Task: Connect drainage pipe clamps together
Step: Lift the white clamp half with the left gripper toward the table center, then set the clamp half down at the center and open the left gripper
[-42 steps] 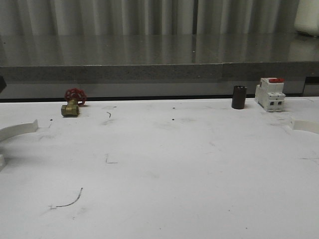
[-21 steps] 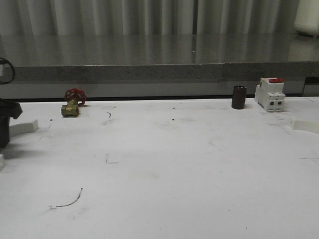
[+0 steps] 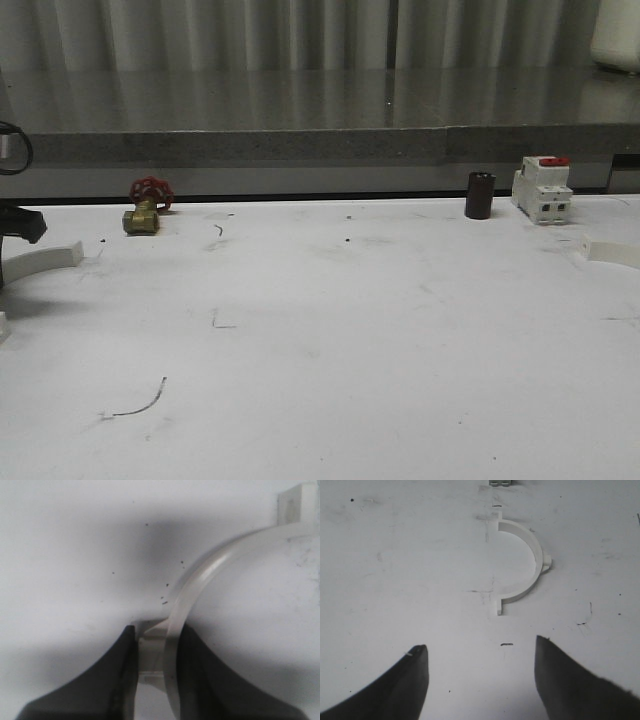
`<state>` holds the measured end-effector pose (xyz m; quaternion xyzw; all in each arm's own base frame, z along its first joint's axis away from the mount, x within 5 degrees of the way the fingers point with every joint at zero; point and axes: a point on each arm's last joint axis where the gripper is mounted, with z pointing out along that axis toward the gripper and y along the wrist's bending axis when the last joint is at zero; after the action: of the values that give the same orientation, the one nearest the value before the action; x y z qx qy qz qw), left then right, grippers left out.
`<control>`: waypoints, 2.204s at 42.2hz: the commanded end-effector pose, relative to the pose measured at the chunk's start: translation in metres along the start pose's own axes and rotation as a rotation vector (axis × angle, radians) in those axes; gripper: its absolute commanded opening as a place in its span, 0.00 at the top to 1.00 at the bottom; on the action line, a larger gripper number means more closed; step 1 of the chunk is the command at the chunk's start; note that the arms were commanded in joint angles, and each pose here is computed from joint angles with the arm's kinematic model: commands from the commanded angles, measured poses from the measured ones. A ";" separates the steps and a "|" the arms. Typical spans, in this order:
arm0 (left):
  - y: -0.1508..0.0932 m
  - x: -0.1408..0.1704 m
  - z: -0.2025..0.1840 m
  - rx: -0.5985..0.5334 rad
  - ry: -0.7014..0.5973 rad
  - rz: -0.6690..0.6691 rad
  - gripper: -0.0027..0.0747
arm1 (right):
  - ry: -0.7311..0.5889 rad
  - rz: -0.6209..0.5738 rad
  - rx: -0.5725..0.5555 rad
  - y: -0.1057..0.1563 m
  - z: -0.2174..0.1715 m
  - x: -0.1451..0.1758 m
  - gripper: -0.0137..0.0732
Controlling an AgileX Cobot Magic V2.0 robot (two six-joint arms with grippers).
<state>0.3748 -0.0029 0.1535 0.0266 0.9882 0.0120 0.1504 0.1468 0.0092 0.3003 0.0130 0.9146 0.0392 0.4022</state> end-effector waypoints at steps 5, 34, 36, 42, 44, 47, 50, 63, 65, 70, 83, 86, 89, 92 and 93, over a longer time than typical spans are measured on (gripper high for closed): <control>-0.003 -0.016 -0.026 0.001 -0.107 0.001 0.93 | -0.091 -0.008 0.002 0.000 -0.006 -0.014 0.28; -0.160 -0.044 -0.139 0.147 -0.275 0.287 0.96 | -0.091 -0.008 0.002 0.000 -0.006 -0.014 0.28; -0.171 -0.044 -0.138 0.146 -0.276 0.266 0.96 | -0.091 -0.008 0.002 0.000 -0.006 -0.014 0.28; -0.202 -0.042 -0.125 0.183 -0.241 0.183 0.95 | -0.091 -0.008 0.002 0.000 -0.006 -0.014 0.28; -0.211 -0.040 -0.119 0.186 -0.221 0.179 0.95 | -0.091 -0.008 0.002 0.000 -0.006 -0.014 0.28; -0.226 -0.037 -0.108 0.187 -0.185 0.155 0.95 | -0.091 -0.008 0.002 0.000 -0.006 -0.014 0.28; -0.239 -0.033 -0.096 0.173 -0.166 0.126 0.95 | -0.091 -0.008 0.002 0.000 -0.006 -0.014 0.28; -0.270 -0.027 -0.067 0.186 -0.118 -0.021 0.95 | -0.091 -0.008 0.002 0.000 -0.006 -0.014 0.28; -0.271 -0.028 -0.066 0.185 -0.116 -0.020 0.95 | -0.091 -0.008 0.002 0.000 -0.006 -0.014 0.28; -0.272 -0.026 -0.062 0.176 -0.094 -0.022 0.95 | -0.091 -0.008 0.002 0.000 -0.006 -0.014 0.28; -0.276 -0.019 -0.047 0.186 -0.016 -0.104 0.95 | -0.091 -0.008 0.002 0.000 -0.006 -0.014 0.28; -0.276 -0.019 -0.047 0.184 -0.016 -0.109 0.95 | -0.091 -0.008 0.002 0.000 -0.006 -0.014 0.28; -0.276 -0.019 -0.047 0.183 -0.017 -0.108 0.95 | -0.091 -0.008 0.002 0.000 -0.006 -0.014 0.28; -0.276 -0.019 -0.047 0.183 -0.017 -0.108 0.95 | -0.091 -0.008 0.002 0.000 -0.006 -0.014 0.28; -0.276 -0.019 -0.047 0.183 -0.017 -0.108 0.94 | -0.091 -0.008 0.002 0.000 -0.006 -0.014 0.28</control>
<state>0.3669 -0.2748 0.1635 -0.0087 0.9908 -0.0549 0.1232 0.1468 0.0092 0.3003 0.0130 0.9146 0.0392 0.4022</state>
